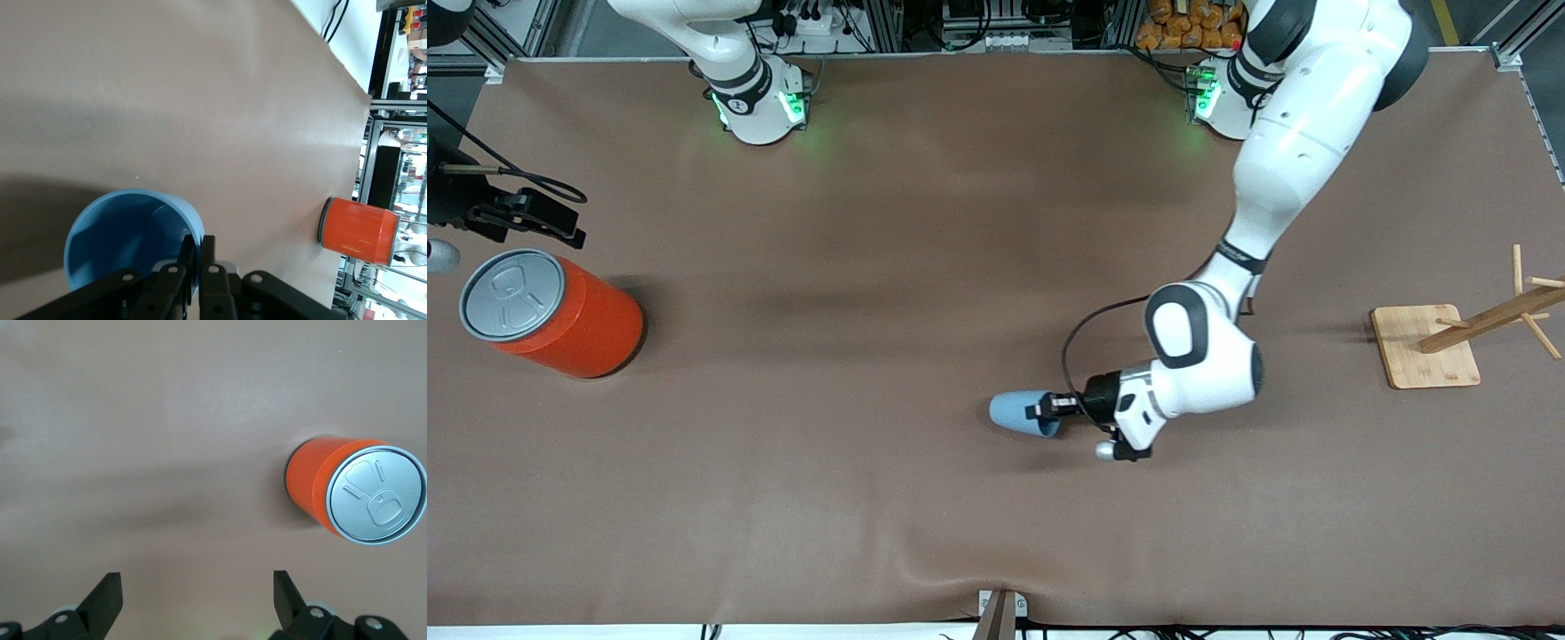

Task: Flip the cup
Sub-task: 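Swing the cup upright with the left gripper and set it down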

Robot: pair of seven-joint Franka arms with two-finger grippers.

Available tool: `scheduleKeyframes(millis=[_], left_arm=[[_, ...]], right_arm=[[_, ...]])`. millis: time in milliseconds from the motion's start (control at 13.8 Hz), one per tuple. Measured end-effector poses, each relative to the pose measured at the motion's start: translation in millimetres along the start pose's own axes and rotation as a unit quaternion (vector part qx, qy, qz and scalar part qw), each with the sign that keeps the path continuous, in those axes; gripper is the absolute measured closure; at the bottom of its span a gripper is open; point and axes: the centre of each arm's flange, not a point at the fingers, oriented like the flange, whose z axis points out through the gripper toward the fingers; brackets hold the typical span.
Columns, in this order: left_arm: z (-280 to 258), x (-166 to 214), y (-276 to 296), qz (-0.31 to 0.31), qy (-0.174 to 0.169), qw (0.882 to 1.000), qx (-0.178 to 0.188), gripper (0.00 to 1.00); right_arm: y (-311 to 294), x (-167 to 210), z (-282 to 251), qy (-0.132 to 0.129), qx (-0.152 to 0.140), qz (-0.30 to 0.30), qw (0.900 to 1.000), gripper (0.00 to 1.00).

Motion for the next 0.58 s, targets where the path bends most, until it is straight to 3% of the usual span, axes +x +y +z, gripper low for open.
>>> scheduleKeyframes(millis=[145, 290, 435, 580], left_arm=[[-63, 15, 17, 0.015, -0.002, 0.999, 0.041, 0.95], [-127, 22, 23, 0.036, 0.007, 0.991, 0.125, 0.95], [-174, 17, 21, 0.054, 0.028, 0.972, 0.226, 0.95], [-195, 8, 9, 0.061, 0.037, 0.951, 0.302, 0.95]], right_arm=[[0, 1, -1, 0.004, -0.007, -0.001, 1.0, 0.0], [-2, 1, -2, 0.008, -0.014, -0.004, 1.0, 0.0], [-7, 0, -2, 0.009, -0.017, -0.008, 1.0, 0.0], [-14, -1, -3, 0.01, -0.02, -0.015, 1.0, 0.0]])
